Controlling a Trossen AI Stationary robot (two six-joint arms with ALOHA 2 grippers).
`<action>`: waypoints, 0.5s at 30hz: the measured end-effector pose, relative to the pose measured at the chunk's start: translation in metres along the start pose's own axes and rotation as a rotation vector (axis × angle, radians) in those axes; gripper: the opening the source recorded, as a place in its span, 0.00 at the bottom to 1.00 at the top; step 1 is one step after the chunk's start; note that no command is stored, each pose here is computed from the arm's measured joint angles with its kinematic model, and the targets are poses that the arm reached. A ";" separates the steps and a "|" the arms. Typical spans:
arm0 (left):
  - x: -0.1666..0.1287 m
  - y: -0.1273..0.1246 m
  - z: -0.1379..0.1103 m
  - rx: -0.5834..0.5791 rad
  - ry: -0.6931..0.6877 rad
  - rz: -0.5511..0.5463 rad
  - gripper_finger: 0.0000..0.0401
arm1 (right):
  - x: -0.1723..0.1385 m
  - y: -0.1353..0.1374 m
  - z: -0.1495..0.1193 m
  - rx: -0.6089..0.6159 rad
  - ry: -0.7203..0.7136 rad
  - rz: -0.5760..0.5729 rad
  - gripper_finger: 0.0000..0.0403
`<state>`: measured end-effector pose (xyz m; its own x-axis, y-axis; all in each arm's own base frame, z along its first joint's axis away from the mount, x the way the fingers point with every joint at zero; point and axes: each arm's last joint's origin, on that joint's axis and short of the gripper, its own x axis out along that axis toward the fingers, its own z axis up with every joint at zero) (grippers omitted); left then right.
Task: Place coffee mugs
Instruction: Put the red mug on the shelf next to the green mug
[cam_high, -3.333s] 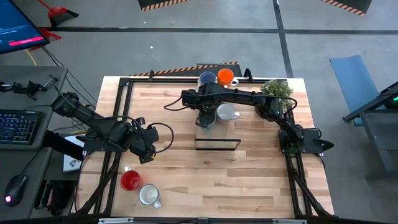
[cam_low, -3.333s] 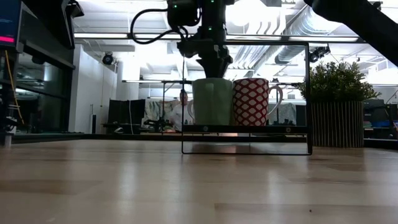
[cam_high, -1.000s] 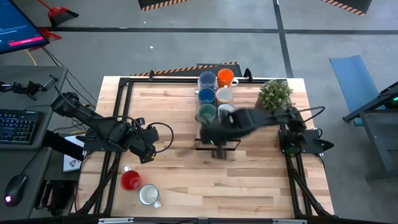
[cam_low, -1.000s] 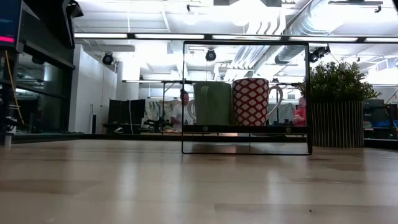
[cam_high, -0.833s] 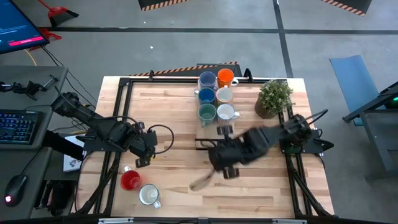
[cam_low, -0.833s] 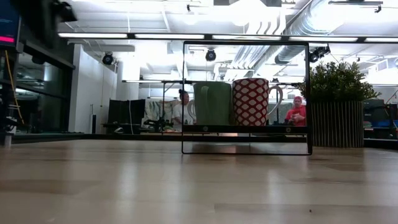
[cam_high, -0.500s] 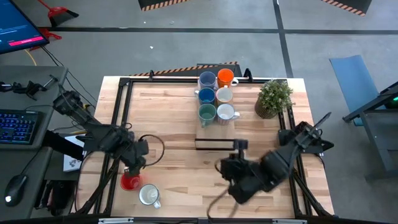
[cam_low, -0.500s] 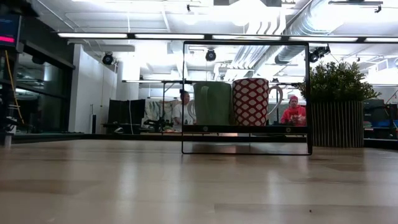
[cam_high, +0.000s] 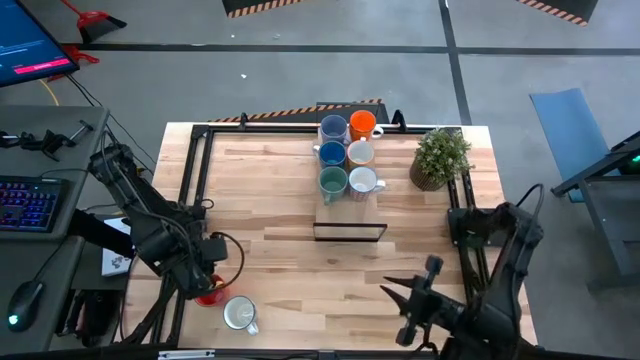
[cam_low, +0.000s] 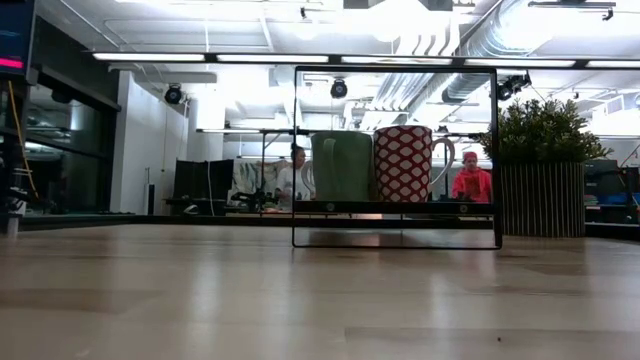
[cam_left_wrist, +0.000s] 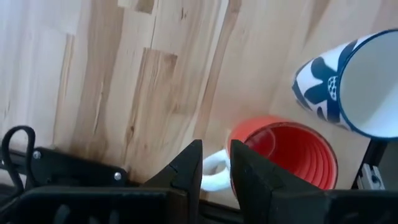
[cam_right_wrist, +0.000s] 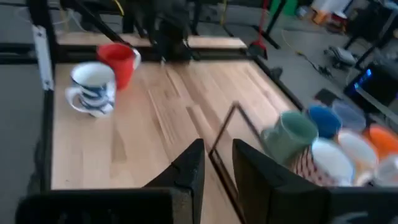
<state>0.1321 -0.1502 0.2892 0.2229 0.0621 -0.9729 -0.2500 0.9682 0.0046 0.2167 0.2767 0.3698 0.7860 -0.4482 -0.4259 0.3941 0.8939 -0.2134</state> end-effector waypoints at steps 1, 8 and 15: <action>0.000 0.000 0.000 -0.001 -0.010 -0.001 0.18 | 0.002 -0.001 -0.011 0.017 0.007 -0.014 0.17; 0.000 0.000 0.004 -0.017 -0.075 0.018 0.18 | 0.026 -0.039 -0.092 0.266 0.015 -0.124 0.17; 0.002 0.004 0.010 -0.047 -0.087 0.033 0.18 | 0.040 -0.074 -0.165 0.433 0.217 -0.035 0.17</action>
<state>0.1412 -0.1443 0.2901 0.2943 0.1164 -0.9486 -0.3018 0.9531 0.0233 0.1402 0.1922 0.2236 0.6695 -0.4264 -0.6083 0.6168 0.7754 0.1353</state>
